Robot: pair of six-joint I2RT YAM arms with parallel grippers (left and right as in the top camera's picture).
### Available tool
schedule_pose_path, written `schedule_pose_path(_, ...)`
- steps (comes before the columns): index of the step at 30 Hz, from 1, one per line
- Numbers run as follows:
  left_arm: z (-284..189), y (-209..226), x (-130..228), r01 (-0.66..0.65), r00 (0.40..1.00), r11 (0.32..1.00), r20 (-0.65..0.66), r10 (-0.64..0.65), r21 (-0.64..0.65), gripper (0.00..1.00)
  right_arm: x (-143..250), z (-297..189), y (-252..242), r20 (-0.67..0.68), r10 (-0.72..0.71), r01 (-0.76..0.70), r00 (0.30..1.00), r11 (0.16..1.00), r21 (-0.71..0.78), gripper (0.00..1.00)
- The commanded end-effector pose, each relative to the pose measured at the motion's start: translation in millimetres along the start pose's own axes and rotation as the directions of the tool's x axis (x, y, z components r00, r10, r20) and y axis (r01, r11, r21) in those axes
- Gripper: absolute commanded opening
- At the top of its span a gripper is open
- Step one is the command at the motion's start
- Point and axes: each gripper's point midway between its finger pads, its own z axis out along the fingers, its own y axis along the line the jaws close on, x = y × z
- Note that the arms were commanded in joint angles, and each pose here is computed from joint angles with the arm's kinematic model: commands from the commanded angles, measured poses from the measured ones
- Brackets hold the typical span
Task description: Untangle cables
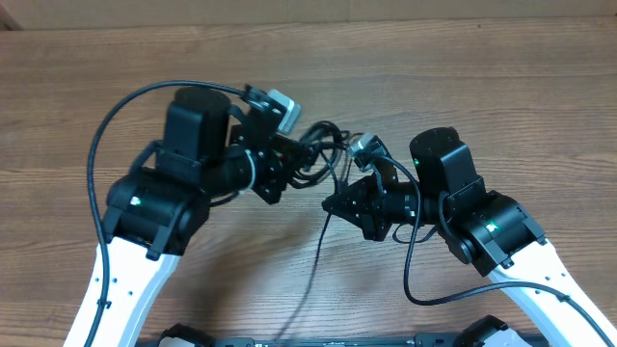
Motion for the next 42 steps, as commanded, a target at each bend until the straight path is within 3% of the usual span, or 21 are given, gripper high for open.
schedule_pose_path(1, -6.9, -18.5, -5.9, -0.069, 0.997, 0.997, 0.027, 0.068, 0.04, 0.04, -13.1, -7.9, -9.8, 0.044, 0.001, -0.005, 0.999, 0.996, 0.091, 0.04)
schedule_pose_path(4, -7.0, -18.7, -6.7, -0.071, 0.997, 0.997, 0.03, 0.07, 0.041, 0.04, -7.2, -6.8, -29.5, 0.033, 0.065, -0.07, 0.997, 0.98, 0.185, 0.04)
schedule_pose_path(12, -7.2, -20.5, -11.9, -0.091, 0.995, 0.995, 0.052, 0.089, 0.049, 0.04, 14.8, 4.7, -44.5, -0.055, 0.157, -0.142, 0.986, 0.966, 0.214, 0.04)
schedule_pose_path(17, -9.4, -42.4, 3.2, -0.216, 0.976, 0.96, 0.028, 0.214, 0.18, 0.04, 0.6, 5.9, -43.2, 0.002, 0.17, -0.167, 0.985, 0.965, 0.2, 0.04)
schedule_pose_path(24, -10.7, -44.5, 24.2, -0.176, 0.98, 0.962, -0.053, 0.191, 0.208, 0.04, -16.5, 6.3, -40.7, 0.071, 0.194, -0.204, 0.978, 0.963, 0.177, 0.05)
schedule_pose_path(28, -9.8, -38.5, 25.0, -0.183, 0.979, 0.968, -0.062, 0.196, 0.174, 0.04, -7.5, 4.6, -40.5, 0.046, 0.227, -0.231, 0.973, 0.955, 0.186, 0.37)
schedule_pose_path(29, -9.2, -34.3, 25.2, -0.185, 0.978, 0.971, -0.068, 0.196, 0.151, 0.05, -1.1, 2.8, -40.0, 0.028, 0.243, -0.244, 0.97, 0.95, 0.194, 0.53)
schedule_pose_path(33, -7.7, -15.5, 26.0, -0.196, 0.976, 0.98, -0.092, 0.2, 0.045, 0.04, 19.0, -8.2, -33.7, -0.02, 0.289, -0.278, 0.957, 0.936, 0.217, 0.76)
schedule_pose_path(39, -7.9, -2.3, 26.1, -0.222, 0.97, 0.975, -0.11, 0.217, -0.028, 0.04, 26.1, -33.0, -12.6, 0.005, 0.288, -0.282, 0.958, 0.937, 0.208, 1.0)
schedule_pose_path(42, -7.6, -8.7, 26.0, -0.214, 0.972, 0.977, -0.101, 0.213, 0.008, 0.04, 18.8, -47.2, -10.0, 0.072, 0.242, -0.252, 0.968, 0.938, 0.237, 1.0)
